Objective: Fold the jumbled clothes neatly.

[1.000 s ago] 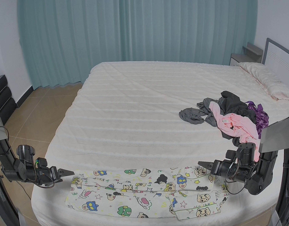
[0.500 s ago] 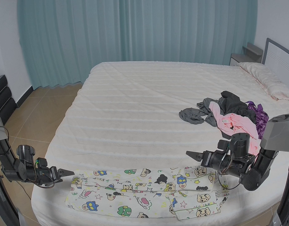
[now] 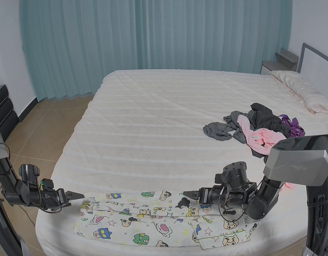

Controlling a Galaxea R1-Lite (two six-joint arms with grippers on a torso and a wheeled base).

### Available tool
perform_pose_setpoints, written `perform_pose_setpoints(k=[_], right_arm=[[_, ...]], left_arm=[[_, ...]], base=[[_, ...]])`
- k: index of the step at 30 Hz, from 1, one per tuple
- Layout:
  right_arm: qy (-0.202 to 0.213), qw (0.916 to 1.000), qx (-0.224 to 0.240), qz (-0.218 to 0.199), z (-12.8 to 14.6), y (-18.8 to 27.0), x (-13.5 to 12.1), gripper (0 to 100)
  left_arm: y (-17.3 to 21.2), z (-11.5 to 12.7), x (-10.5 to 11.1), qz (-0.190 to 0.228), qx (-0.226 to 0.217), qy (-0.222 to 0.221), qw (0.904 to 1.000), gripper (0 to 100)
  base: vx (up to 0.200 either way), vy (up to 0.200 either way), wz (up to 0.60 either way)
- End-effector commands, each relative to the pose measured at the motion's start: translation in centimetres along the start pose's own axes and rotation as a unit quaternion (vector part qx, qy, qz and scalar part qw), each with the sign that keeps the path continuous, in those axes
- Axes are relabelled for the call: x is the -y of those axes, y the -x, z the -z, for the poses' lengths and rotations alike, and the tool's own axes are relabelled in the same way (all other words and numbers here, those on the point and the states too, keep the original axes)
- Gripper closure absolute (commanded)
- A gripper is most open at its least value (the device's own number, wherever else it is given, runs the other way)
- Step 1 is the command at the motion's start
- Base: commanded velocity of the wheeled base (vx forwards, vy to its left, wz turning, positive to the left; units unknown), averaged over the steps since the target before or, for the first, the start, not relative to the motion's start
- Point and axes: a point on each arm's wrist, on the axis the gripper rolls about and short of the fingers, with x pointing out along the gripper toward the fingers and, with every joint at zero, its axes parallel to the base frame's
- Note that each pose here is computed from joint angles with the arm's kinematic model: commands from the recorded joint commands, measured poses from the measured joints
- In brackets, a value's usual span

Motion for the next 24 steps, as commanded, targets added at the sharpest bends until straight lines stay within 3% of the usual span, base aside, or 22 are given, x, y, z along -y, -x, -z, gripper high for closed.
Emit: perform_pose_setpoints(k=[1, 7, 13, 24], right_arm=[[0.004, 0.9998, -0.016, -0.013, 1.2, -1.3, -1.0, 0], [0.013, 0.9993, -0.022, -0.026, 1.8, -1.3, -2.1, 0], [0.002, 0.9994, 0.011, -0.033, -0.2, 1.0, -2.7, 0], [-0.054, 0.9975, 0.011, 0.044, -0.8, 4.6, 2.7, 0]], left_arm=[[0.0, 0.0, 0.0, 0.0, 0.0, 0.0, 1.0, 0], [0.0, 0.0, 0.0, 0.0, 0.0, 0.0, 1.0, 0], [0.0, 0.0, 0.0, 0.0, 0.0, 0.0, 1.0, 0], [0.0, 0.0, 0.0, 0.0, 0.0, 0.001, 1.0, 0]], base=[[0.0, 0.0, 0.0], [0.0, 0.0, 0.0], [0.0, 0.0, 0.0], [0.0, 0.0, 0.0]])
